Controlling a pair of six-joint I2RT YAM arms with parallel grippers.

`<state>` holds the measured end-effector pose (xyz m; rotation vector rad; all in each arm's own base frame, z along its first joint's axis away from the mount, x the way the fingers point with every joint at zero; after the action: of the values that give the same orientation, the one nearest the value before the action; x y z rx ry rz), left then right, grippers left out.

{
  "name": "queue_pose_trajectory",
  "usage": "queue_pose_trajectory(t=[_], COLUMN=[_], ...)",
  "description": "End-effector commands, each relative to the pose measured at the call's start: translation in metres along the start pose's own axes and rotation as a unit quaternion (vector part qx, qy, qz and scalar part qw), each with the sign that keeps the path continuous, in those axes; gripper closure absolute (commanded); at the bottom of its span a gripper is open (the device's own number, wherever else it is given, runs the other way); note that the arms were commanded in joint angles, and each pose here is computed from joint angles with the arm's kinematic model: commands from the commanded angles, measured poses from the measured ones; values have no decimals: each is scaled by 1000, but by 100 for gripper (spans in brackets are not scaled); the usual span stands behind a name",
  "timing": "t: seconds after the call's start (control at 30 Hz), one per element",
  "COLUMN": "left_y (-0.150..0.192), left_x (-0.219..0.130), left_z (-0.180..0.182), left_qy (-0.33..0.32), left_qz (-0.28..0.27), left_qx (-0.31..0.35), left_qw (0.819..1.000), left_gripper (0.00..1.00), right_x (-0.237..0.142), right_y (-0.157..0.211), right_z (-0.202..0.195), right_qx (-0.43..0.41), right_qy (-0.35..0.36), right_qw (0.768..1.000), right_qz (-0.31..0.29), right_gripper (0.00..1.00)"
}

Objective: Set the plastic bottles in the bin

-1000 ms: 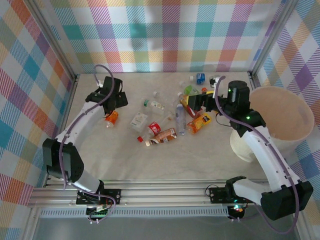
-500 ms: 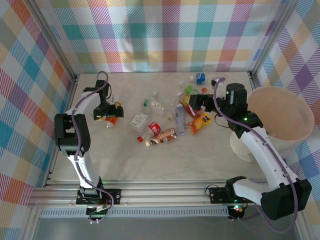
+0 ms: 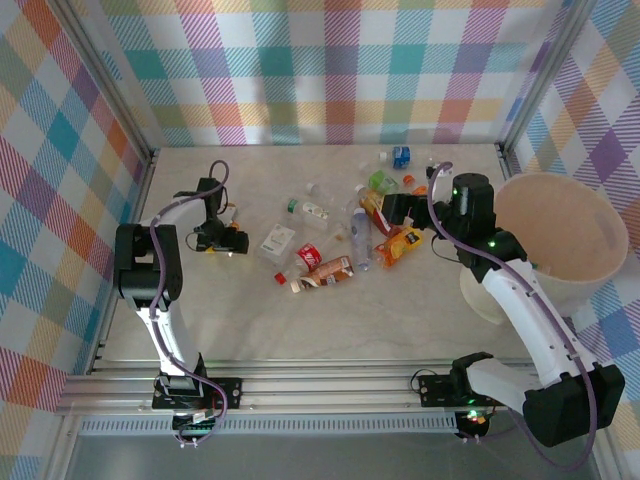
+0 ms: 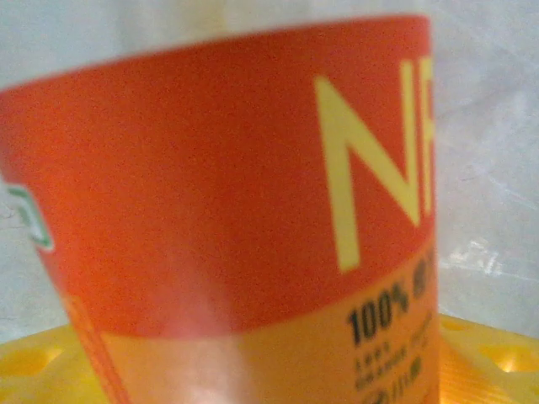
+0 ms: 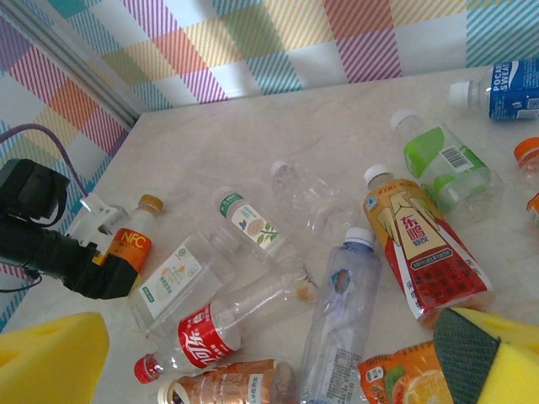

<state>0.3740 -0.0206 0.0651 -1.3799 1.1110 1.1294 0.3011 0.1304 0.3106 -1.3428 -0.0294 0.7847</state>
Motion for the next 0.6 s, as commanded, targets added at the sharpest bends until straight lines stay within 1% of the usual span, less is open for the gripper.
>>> queue_pose_trajectory(t=[0.0,0.1,0.2,0.27,0.33,0.43,0.5,0.57], left_y=[-6,-9,-10,-10,-10,-11,-10,-5], left_x=[5,9,7,-2,-18,-54,-88,-121], left_z=[1,-2,-4,-4,-6,-18,-40,-72], left_qy=[-8,3,6,6,15,40,65,101], left_qz=[-28,-44,-56,-67,-88,-140,-186,-233], left_qx=[-5,-23,-28,-29,-28,-29,-11,20], left_qw=[1000,999,998,997,996,989,980,967], left_gripper=[23,31,43,49,51,53,53,54], right_x=[-3,-2,-2,-1,0,1,2,2], right_y=[-2,-1,1,2,2,3,2,-3], right_z=[3,3,3,2,1,-3,-4,0], right_qx=[1,5,6,4,2,18,37,50], right_qy=[-3,-4,-5,-5,-2,12,13,0], right_qw=[1000,1000,1000,1000,1000,1000,999,998], right_qz=[-11,-9,-6,-5,-7,-13,-18,-26], right_gripper=[0,0,0,0,0,0,0,0])
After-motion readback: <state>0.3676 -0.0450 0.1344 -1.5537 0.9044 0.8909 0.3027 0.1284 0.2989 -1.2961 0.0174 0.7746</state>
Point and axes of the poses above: each hand's point on the last joint's axis, 136 mm out from that joint toward the fingers, its own x axis out along the fingers, its own z axis along the line the jaws close on, y = z × x, the point moved 4 cm from there along -x, back along the fingers, and after that the axes turned 10 degrees about -x, right-handed, at the moved point
